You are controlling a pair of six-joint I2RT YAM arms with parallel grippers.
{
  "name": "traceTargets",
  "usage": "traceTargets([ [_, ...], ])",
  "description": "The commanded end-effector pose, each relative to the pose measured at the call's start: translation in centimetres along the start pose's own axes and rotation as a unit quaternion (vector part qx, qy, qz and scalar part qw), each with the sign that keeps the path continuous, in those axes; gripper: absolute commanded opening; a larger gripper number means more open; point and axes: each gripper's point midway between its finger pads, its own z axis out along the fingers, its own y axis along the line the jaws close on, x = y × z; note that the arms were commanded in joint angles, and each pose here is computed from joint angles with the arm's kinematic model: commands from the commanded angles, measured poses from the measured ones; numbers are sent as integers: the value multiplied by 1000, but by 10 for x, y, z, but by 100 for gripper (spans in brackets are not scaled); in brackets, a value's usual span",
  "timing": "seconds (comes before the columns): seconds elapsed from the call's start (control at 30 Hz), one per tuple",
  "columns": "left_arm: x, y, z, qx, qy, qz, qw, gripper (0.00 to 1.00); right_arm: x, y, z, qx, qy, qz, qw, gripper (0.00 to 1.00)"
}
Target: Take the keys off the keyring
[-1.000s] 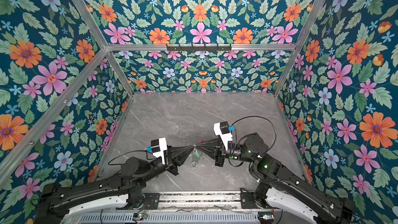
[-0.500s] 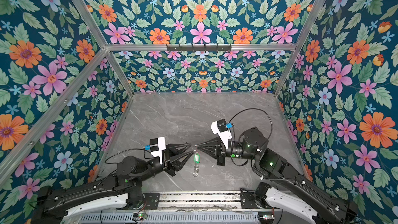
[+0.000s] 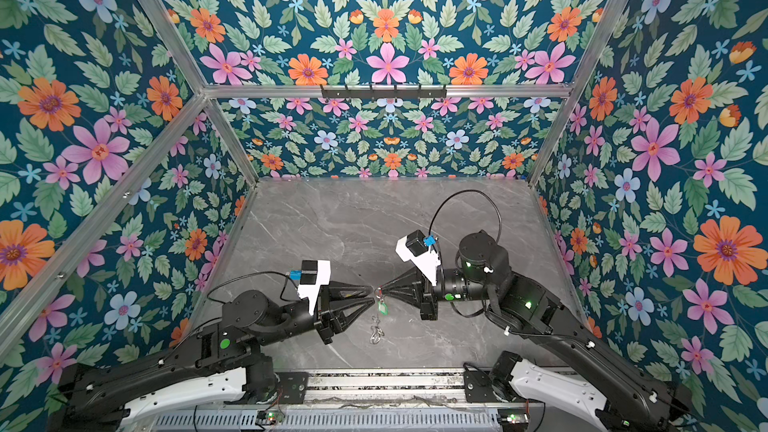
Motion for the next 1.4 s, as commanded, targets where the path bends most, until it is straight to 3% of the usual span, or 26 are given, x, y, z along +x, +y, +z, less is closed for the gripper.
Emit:
traceTargets([
  [0.0,6,-4,3,12,20,-12,1000,25,-2,7,-1,-19,-1,-16,1000,0],
  [0.67,1,-15,3,52,10,-16,998,6,8,3,4,-20,26,-19,999,0],
  [1.07,-1,-23,3,81,7,-21,996,4,14,0,6,-18,40,-19,999,0],
  [1.23,3,-28,5,95,21,-25,995,12,15,1,6,-19,42,-20,999,0],
  [1.3,3,-28,4,95,21,-24,995,10,16,1,6,-19,43,-20,999,0],
  [1.37,2,-27,4,93,20,-25,995,3,15,1,6,-21,43,-20,999,0],
])
